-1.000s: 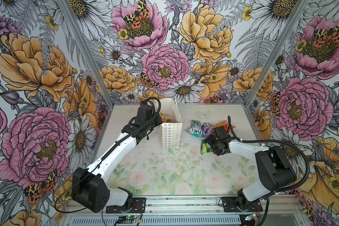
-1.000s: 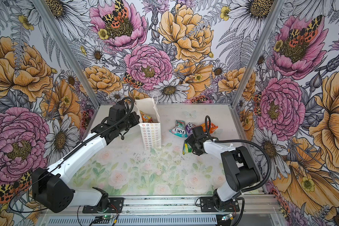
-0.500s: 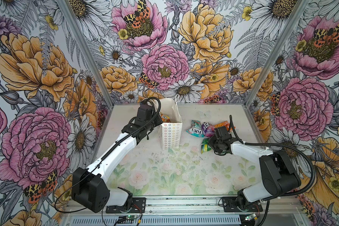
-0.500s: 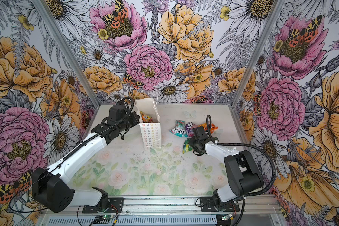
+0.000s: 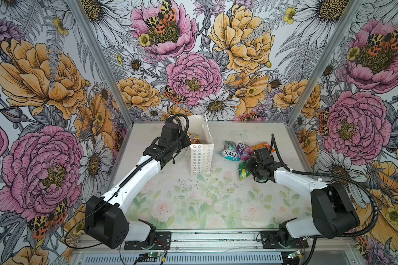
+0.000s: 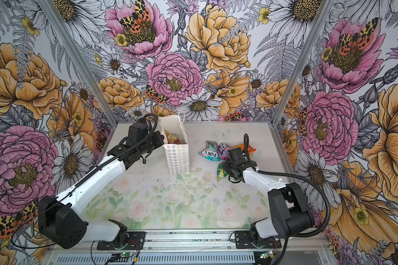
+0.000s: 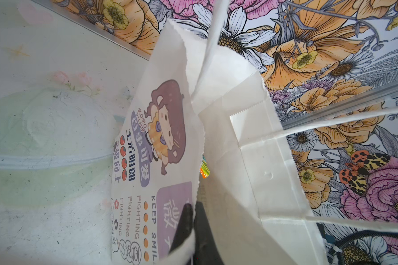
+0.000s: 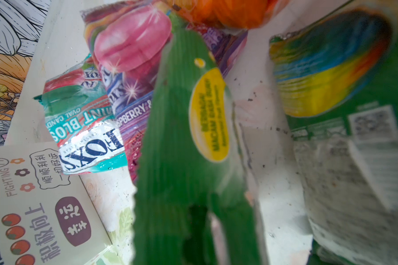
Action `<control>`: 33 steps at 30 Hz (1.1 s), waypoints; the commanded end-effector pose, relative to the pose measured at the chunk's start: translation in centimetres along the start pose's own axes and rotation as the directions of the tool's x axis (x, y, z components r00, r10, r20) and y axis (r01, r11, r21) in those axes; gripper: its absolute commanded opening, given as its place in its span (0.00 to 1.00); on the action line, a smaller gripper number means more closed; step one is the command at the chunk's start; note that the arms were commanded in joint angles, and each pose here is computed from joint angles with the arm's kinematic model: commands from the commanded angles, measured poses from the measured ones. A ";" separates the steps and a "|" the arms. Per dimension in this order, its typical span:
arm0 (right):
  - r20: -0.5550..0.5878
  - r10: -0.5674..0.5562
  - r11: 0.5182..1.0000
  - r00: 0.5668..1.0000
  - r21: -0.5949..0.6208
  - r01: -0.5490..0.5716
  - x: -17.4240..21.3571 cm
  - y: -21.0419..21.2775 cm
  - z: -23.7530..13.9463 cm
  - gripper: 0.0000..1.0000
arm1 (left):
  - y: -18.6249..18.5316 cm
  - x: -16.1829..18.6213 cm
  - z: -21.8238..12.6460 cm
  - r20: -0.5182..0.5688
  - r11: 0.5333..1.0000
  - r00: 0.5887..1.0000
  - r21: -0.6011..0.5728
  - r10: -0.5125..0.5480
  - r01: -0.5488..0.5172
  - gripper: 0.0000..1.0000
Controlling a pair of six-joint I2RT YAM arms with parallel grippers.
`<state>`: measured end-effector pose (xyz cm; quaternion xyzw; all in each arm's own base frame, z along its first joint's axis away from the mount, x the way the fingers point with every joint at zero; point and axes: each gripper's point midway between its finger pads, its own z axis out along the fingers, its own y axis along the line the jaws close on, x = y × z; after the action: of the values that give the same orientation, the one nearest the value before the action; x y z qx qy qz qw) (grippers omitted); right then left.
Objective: Place the snacks into the paper bag
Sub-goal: 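Lift the green packet with the right gripper off the pile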
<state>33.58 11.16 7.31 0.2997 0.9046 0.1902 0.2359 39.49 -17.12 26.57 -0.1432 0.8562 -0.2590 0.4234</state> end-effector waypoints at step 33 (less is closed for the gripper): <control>0.131 -0.274 0.939 0.953 -0.178 0.294 -1.6 4.9 -5.9 0.00 | 0.6 0.7 0.3 -0.029 1.000 1.000 -0.008 0.010 -0.010 0.00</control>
<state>32.88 11.95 12.02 0.1734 0.9161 0.2077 0.2960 39.50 -17.09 26.57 -0.1434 0.8562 -0.2590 0.4234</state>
